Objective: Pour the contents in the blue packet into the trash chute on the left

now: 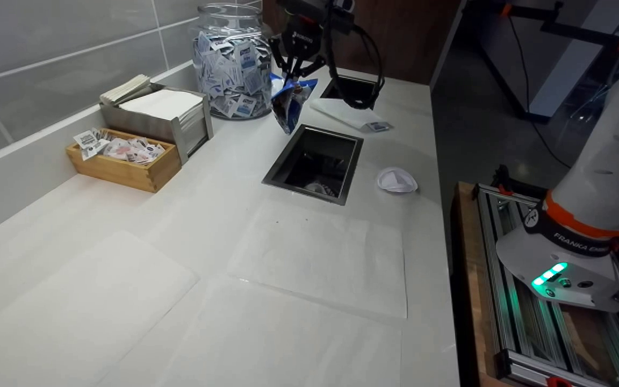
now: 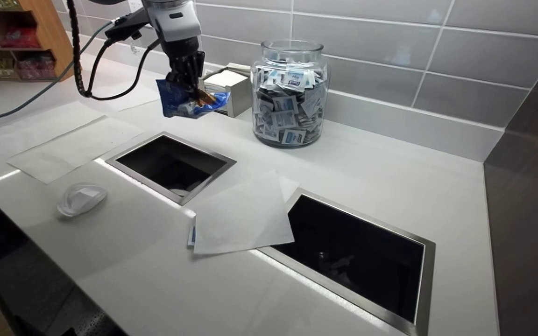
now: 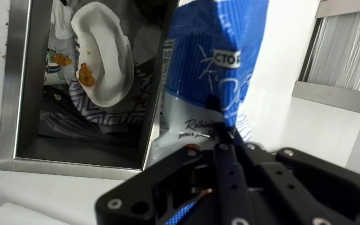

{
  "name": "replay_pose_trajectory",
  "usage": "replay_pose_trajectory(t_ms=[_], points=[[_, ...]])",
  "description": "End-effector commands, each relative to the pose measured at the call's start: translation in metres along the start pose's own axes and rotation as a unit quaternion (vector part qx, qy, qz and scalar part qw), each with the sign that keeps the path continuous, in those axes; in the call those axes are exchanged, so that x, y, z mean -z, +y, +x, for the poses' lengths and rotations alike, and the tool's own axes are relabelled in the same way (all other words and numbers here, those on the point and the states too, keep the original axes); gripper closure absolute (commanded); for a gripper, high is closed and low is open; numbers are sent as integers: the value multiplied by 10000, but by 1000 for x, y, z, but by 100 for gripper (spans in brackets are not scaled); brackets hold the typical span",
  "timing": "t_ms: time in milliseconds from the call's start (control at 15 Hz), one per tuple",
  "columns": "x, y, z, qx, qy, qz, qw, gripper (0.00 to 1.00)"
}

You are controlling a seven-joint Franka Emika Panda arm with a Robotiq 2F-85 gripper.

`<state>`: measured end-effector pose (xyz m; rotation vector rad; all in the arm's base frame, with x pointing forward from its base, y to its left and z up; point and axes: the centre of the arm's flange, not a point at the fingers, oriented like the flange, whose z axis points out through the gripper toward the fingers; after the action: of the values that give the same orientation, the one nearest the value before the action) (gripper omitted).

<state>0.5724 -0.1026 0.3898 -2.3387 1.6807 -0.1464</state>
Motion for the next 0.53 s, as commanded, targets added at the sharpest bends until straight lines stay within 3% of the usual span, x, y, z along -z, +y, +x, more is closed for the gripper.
replay_pose_trajectory(t_ms=[0,467], points=[[-15,-17,22,124,-233,-123,9996,100],[-58,-37,29,404,-341,-299,9982,100]])
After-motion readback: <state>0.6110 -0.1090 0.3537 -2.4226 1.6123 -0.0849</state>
